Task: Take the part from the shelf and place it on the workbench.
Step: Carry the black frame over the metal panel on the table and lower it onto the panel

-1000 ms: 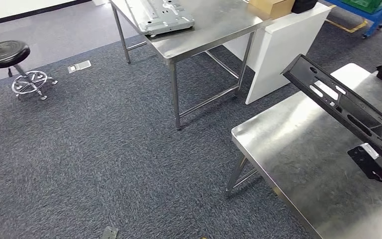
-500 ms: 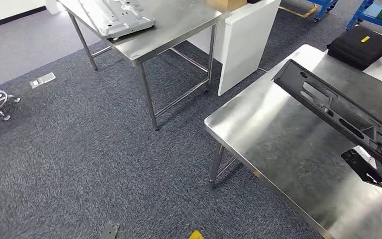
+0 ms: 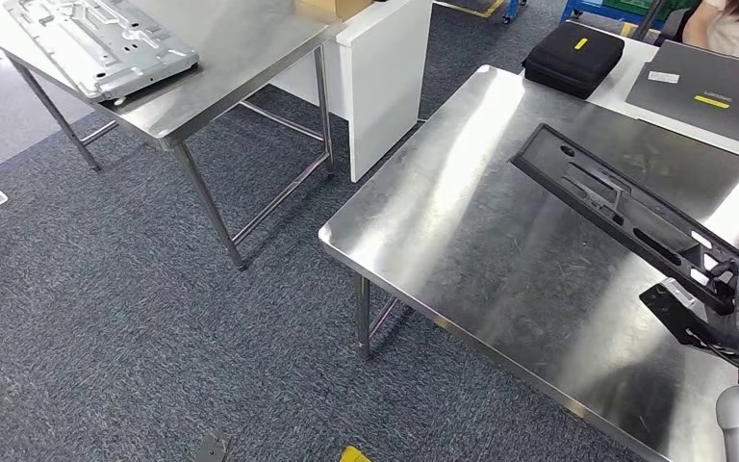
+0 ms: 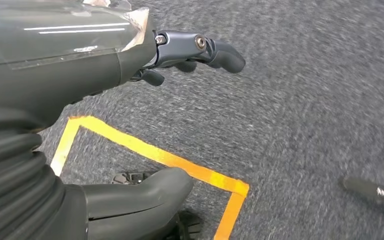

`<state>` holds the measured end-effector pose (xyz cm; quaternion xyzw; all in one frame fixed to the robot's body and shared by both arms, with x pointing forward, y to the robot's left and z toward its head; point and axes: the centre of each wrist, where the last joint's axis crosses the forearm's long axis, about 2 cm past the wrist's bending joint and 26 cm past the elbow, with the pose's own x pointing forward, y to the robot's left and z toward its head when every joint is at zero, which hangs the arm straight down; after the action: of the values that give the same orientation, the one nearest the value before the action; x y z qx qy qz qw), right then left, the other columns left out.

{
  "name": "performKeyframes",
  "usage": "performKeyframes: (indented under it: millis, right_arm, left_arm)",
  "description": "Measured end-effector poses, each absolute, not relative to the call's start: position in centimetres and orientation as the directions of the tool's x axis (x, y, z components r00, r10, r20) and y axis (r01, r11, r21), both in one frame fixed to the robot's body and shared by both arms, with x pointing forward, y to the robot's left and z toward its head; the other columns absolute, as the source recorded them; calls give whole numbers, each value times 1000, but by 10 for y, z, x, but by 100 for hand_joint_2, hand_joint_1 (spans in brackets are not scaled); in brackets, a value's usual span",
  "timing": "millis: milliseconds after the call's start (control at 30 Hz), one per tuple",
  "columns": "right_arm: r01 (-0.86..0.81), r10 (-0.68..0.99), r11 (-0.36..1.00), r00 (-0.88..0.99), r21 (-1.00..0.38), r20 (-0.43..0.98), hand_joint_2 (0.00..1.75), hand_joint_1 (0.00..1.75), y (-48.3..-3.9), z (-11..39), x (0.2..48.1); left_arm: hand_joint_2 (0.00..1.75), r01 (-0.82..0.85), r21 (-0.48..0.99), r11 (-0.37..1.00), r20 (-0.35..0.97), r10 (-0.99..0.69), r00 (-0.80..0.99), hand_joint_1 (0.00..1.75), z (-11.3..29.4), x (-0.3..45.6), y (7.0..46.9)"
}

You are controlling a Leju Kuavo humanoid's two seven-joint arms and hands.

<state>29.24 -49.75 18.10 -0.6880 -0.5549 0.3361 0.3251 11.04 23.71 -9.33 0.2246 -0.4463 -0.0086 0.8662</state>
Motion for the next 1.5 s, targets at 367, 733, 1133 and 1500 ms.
performKeyframes:
  millis: [367, 733, 1133, 1500]
  right_arm:
    - [513, 985, -170, 123, -842, -124, 175, 175, -507, 188, 308]
    - [468, 997, -81, 37, -880, -72, 175, 175, -511, 192, 332]
    - [378, 988, -79, -92, -922, -123, 175, 175, -468, 207, 408]
    - [325, 967, -82, -202, -942, -154, 175, 175, -408, 188, 430]
  left_arm:
    - [175, -182, 399, 899, 781, -229, 581, 0, -93, 108, 229]
    - [175, -158, 406, 900, 783, -253, 569, 0, -92, 111, 228]
    - [175, -125, 430, 894, 782, -300, 547, 0, -90, 117, 230]
    - [175, -79, 441, 894, 780, -338, 527, 0, -89, 121, 229]
